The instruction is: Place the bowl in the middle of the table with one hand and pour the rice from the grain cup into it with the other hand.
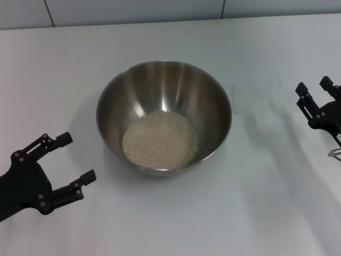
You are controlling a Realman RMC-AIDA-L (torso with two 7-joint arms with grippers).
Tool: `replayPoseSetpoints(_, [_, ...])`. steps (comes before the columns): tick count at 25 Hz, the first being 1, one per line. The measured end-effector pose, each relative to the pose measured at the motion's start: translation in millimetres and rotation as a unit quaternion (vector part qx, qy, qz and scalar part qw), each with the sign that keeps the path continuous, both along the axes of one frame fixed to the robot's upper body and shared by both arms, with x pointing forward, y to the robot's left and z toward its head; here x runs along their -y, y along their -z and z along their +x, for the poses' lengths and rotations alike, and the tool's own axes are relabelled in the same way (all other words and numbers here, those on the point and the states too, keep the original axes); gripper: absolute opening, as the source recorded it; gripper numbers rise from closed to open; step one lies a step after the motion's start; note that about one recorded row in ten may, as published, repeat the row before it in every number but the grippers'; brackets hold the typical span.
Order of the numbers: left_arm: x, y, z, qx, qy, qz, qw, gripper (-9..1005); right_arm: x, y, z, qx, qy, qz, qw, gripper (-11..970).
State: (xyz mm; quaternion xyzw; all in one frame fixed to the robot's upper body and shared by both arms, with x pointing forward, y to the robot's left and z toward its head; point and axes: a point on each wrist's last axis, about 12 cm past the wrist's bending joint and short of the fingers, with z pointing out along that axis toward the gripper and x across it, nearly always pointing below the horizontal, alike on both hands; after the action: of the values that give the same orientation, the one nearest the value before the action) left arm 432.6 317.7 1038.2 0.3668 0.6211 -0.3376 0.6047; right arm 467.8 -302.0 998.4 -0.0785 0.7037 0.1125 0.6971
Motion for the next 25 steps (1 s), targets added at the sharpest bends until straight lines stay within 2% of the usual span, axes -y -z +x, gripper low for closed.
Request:
replayPoseSetpoints(3, [0,0.0,0.0,0.0,0.0,0.0,1.0,870,1,-4.4,-2.9,0.016,-0.009,0.012,1.0,589])
replayPoseSetpoints(5, [0,0.2,-0.2,0.0,0.001,0.0,1.0,870,5,-10.4,-8.0,0.034,-0.037,0.022,0.999,589])
replayPoseSetpoints(8, [1,0.6,-0.7,-0.002,0.002,0.001,1.0,870,14,-23.5,-11.8,0.048,-0.111,0.04,0.992,589])
replayPoseSetpoints(9, [1,0.7,-0.8,-0.002,0.002,0.001,1.0,870,19,-30.4,-9.8,0.036,-0.161,0.045,0.985,589])
replayPoseSetpoints(10, [1,0.6,-0.6,-0.002,0.002,0.001,1.0,870,19,-30.4,-9.8,0.036,-0.161,0.045,0.985,589])
replayPoseSetpoints(12, [1,0.2,0.3,-0.001,0.004,0.002,1.0,870,24,-37.6,-3.9,0.01,-0.224,0.041,0.974,589])
replayPoseSetpoints(14, [1,-0.5,2.8,-0.001,0.006,0.005,1.0,870,26,-45.0,5.6,-0.029,-0.297,0.023,0.954,589])
replayPoseSetpoints(15, [1,-0.5,2.8,-0.001,0.006,0.005,1.0,870,26,-45.0,5.6,-0.029,-0.297,0.023,0.954,589])
replayPoseSetpoints(17, [1,-0.9,4.3,-0.001,0.008,0.005,1.0,870,25,-51.4,12.6,-0.052,-0.354,0.002,0.934,589])
replayPoseSetpoints(25, [3,-3.8,10.1,0.002,0.014,0.004,1.0,870,25,-60.4,12.6,-0.06,-0.421,-0.029,0.904,589])
